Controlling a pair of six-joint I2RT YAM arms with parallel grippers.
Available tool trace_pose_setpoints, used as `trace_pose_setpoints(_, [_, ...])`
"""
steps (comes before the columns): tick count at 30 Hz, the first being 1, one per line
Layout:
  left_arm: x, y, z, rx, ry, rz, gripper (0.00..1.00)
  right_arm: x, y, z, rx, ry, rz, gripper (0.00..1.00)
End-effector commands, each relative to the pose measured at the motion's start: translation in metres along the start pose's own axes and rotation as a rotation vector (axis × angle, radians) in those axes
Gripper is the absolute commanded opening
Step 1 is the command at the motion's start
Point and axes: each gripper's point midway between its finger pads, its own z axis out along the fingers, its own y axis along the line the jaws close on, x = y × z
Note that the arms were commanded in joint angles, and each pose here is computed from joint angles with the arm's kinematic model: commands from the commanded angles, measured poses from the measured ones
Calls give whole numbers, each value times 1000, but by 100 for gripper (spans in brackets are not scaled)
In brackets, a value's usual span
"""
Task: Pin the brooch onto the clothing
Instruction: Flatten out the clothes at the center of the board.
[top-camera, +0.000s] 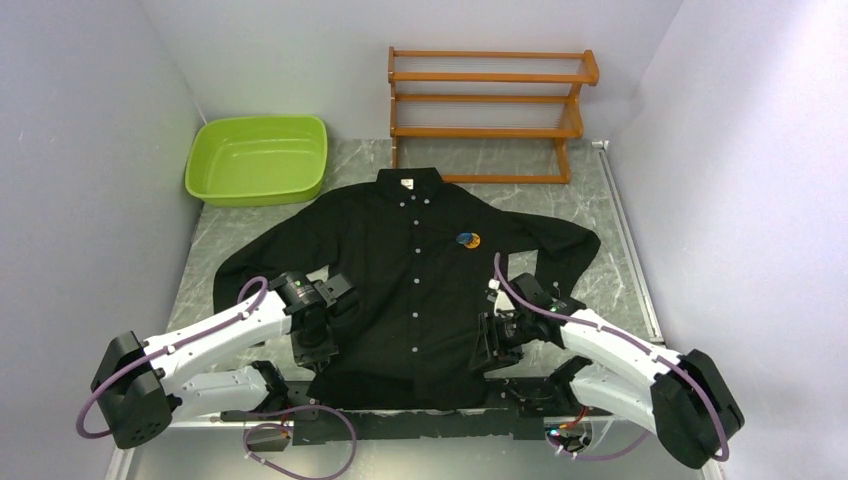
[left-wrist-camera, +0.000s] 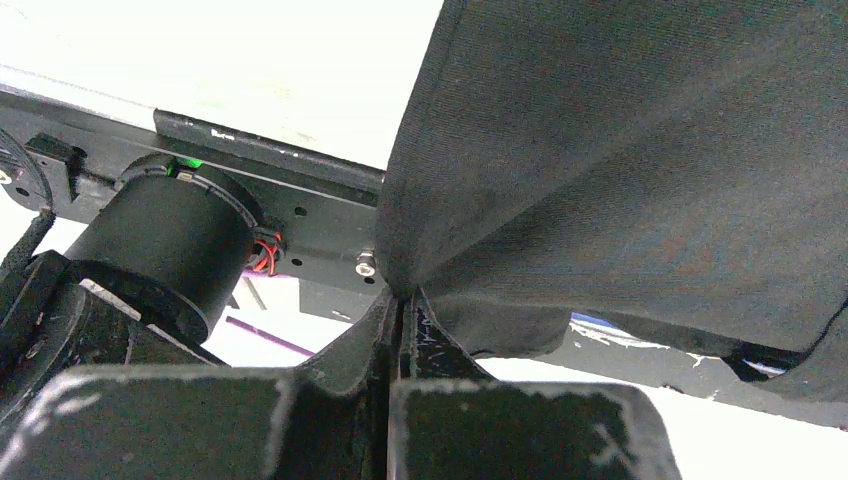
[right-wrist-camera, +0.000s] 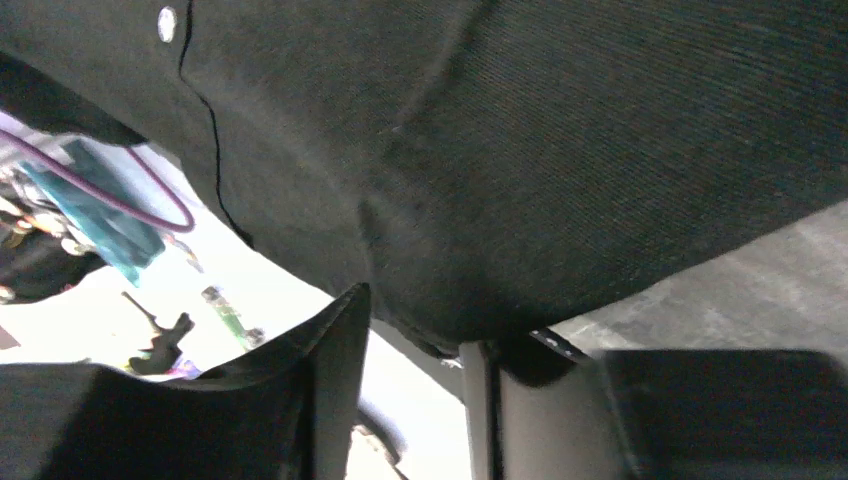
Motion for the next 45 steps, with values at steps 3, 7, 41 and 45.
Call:
trace_pose_setpoints(3, [2, 3, -4, 1, 3, 24, 3, -11, 8, -7, 28, -25, -4, 2])
trace_pose_setpoints(7, [2, 3, -9, -6, 7, 42, 3, -3, 12, -30, 116, 37, 42, 0])
trace_pose_setpoints(41, [-58, -95, -35, 344, -115, 266, 94, -134, 21, -75, -3, -415, -22, 100])
trace_pose_setpoints(45, [-108, -122, -38, 500, -158, 236, 94, -166, -22, -88, 81, -522, 73, 100])
